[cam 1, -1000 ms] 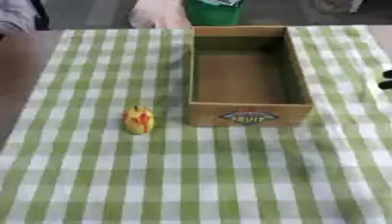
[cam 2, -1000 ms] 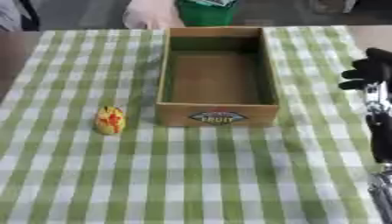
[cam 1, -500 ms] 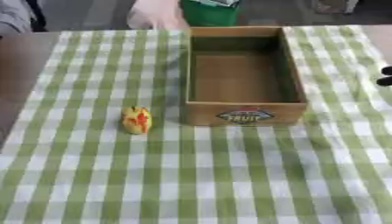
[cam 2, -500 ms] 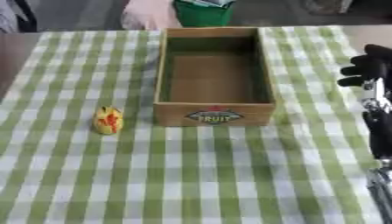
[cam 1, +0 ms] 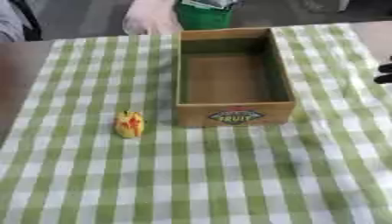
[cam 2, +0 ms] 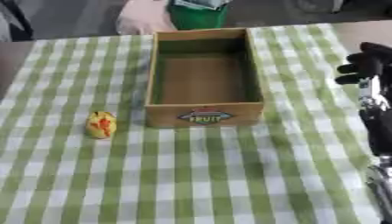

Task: Pick up objects on the table and place them in the box.

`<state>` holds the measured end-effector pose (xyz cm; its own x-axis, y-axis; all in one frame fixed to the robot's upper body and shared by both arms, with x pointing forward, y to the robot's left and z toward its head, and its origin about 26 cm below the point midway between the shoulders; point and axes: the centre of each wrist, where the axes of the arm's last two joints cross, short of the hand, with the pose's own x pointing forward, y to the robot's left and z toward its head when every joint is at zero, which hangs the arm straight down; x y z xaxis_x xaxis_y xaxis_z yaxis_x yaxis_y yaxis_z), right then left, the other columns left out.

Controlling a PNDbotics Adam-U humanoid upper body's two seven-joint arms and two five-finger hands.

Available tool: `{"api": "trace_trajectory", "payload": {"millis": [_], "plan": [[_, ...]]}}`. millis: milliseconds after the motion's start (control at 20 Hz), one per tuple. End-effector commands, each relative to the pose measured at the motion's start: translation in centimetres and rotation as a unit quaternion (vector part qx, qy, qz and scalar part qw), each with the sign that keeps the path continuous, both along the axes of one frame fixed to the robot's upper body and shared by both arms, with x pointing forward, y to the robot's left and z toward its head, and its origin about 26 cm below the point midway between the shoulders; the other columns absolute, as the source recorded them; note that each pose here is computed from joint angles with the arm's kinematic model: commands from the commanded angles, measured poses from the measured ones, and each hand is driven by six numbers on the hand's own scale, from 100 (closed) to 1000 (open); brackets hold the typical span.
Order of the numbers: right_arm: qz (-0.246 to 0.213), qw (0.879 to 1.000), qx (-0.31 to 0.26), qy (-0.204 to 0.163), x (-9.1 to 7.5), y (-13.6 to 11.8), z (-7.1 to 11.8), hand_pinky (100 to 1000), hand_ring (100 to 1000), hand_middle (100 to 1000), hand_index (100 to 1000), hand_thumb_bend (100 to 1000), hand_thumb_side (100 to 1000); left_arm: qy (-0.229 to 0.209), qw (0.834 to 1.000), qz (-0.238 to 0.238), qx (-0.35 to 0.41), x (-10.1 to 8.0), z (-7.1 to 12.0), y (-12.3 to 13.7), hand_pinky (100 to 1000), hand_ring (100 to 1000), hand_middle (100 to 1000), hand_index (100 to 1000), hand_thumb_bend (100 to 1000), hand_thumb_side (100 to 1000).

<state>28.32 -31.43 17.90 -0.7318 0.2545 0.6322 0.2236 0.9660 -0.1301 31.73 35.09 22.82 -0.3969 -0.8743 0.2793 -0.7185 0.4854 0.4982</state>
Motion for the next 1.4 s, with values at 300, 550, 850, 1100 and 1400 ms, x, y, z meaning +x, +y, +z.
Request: {"api": "trace_trajectory", "payload": {"millis": [300,550,850,1100,1400], "plan": [[0.017,1.000,-0.010,-0.009,0.0,0.2,0.9,562,624,617,769,100,528,0.080,0.979,0.029,0.184,2.8,2.2,1.3,588,661,682,891,346,1000],[0.023,1.000,-0.008,-0.007,0.0,0.3,0.9,562,624,617,768,100,529,0.131,0.954,0.028,0.269,4.5,1.9,1.7,600,684,710,917,378,968],[0.023,1.000,-0.010,-0.002,0.0,0.3,0.8,561,624,617,768,100,529,0.199,0.921,0.006,0.334,6.7,-0.2,0.7,642,737,751,947,527,845],[0.025,1.000,-0.011,-0.001,0.0,0.4,0.7,561,624,617,768,100,529,0.239,0.900,-0.011,0.365,7.8,-1.0,0.1,676,787,793,970,586,784],[0.025,1.000,-0.012,-0.001,0.0,0.4,0.7,561,625,617,768,100,532,0.265,0.890,-0.019,0.372,7.8,0.0,-0.4,694,815,820,989,617,745]]}}
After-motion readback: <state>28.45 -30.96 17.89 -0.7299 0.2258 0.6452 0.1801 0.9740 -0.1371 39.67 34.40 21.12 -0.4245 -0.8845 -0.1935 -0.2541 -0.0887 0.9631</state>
